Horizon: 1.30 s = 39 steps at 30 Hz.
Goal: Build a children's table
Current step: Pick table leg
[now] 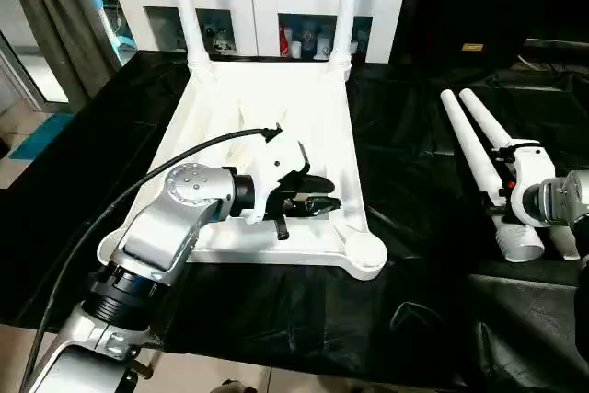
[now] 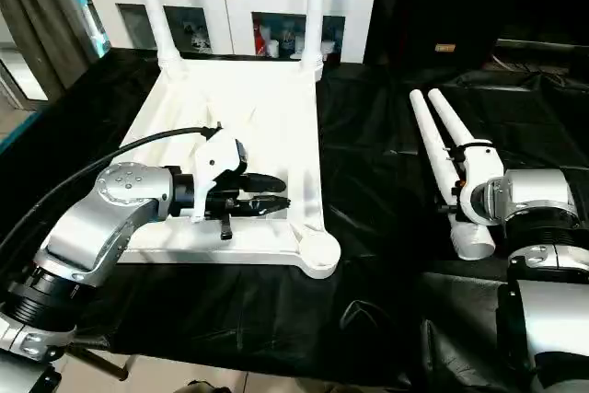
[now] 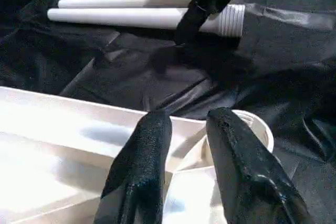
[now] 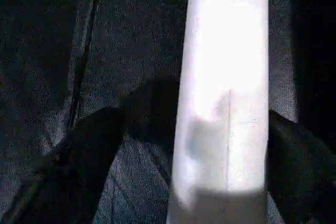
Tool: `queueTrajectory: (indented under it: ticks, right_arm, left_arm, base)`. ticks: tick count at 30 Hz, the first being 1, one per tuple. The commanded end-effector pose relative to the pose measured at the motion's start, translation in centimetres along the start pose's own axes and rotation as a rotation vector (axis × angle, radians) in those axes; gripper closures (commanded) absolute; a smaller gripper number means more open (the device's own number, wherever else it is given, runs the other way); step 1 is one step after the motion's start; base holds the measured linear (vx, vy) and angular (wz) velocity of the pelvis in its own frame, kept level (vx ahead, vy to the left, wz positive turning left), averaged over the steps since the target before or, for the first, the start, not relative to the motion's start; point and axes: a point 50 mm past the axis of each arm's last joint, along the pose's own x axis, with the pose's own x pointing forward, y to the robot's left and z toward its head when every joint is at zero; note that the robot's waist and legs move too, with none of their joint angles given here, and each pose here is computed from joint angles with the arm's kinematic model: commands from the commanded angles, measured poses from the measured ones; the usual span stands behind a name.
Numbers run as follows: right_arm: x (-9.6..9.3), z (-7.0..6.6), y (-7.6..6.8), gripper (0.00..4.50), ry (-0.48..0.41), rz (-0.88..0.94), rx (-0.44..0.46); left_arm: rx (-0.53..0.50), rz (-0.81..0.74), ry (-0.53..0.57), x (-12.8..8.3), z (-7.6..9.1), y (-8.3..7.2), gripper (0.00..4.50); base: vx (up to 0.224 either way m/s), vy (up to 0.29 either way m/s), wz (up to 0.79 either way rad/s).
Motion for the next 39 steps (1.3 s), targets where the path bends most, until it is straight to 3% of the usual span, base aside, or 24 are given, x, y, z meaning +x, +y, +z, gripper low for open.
queueTrajectory:
  ticks: [1, 7, 8, 10, 16, 22, 26, 28, 30, 32, 34, 35, 39]
  right_arm:
    - [-0.1, 0.2, 0.0, 0.80, 0.012, -0.007, -0.012]
    - [-0.1, 0.0, -0.4, 1.36, 0.014, -0.038, -0.012]
    - [-0.1, 0.0, -0.5, 1.47, 0.012, -0.048, -0.006]
    - [0.0, -0.1, -0.6, 1.60, 0.005, -0.062, 0.007]
    - [0.2, 0.1, -0.3, 2.17, -0.073, -0.051, 0.073]
    - [0.5, 0.5, 0.9, 2.59, -0.161, 0.024, 0.099]
    - [0.1, 2.1, 2.8, 2.65, -0.436, 0.181, 0.109]
    - [-0.2, 2.3, 4.0, 2.66, -0.543, 0.265, 0.070]
    - [-0.3, 2.2, 4.8, 2.66, -0.589, 0.325, 0.039]
    - [-1.0, 2.1, 7.4, 2.66, -0.681, 0.501, -0.008]
    - [-1.2, 2.0, 7.9, 2.66, -0.701, 0.540, -0.011]
    - [-1.8, 1.8, 9.6, 2.66, -0.739, 0.656, -0.043]
    - [-2.5, 1.0, 12.4, 2.66, -0.752, 0.797, -0.133]
  left_arm:
    - [0.011, -0.008, 0.005, -0.1, 0.2, -0.2, 3.03]
    - [0.002, -0.031, 0.019, -0.2, 0.2, -0.3, 3.03]
    - [-0.004, -0.051, 0.023, -0.3, 0.1, -0.4, 2.75]
    - [-0.003, -0.049, 0.020, -0.3, 0.2, -0.4, 2.68]
    - [-0.062, 0.069, -0.005, -0.3, 0.4, 1.2, 2.15]
    - [-0.047, 0.171, -0.055, 0.1, 1.0, 2.2, 1.76]
    - [-0.091, 0.307, -0.101, 0.8, 1.5, 3.8, 1.37]
    - [-0.207, 0.328, -0.085, 1.5, 1.5, 4.4, 1.36]
    - [-0.280, 0.342, -0.110, 1.9, 1.7, 4.7, 1.11]
    - [-0.454, 0.345, -0.184, 3.1, 2.1, 5.3, 0.95]
    - [-0.476, 0.342, -0.195, 3.3, 2.2, 5.3, 0.80]
    - [-0.543, 0.318, -0.244, 3.9, 2.6, 5.3, 0.65]
    - [-0.631, 0.271, -0.309, 4.8, 3.4, 4.9, 0.49]
  base:
    - [0.000, 0.000, 0.00]
    - [0.000, 0.000, 0.00]
    - [0.000, 0.000, 0.00]
    - [0.000, 0.000, 0.00]
    - [0.000, 0.000, 0.00]
    - [0.000, 0.000, 0.00]
    - [0.000, 0.000, 0.00]
    - [0.000, 0.000, 0.00]
    - [0.000, 0.000, 0.00]
    - [0.000, 0.000, 0.00]
    - [0.000, 0.000, 0.00]
    - [0.000, 0.000, 0.00]
    - [0.000, 0.000, 0.00]
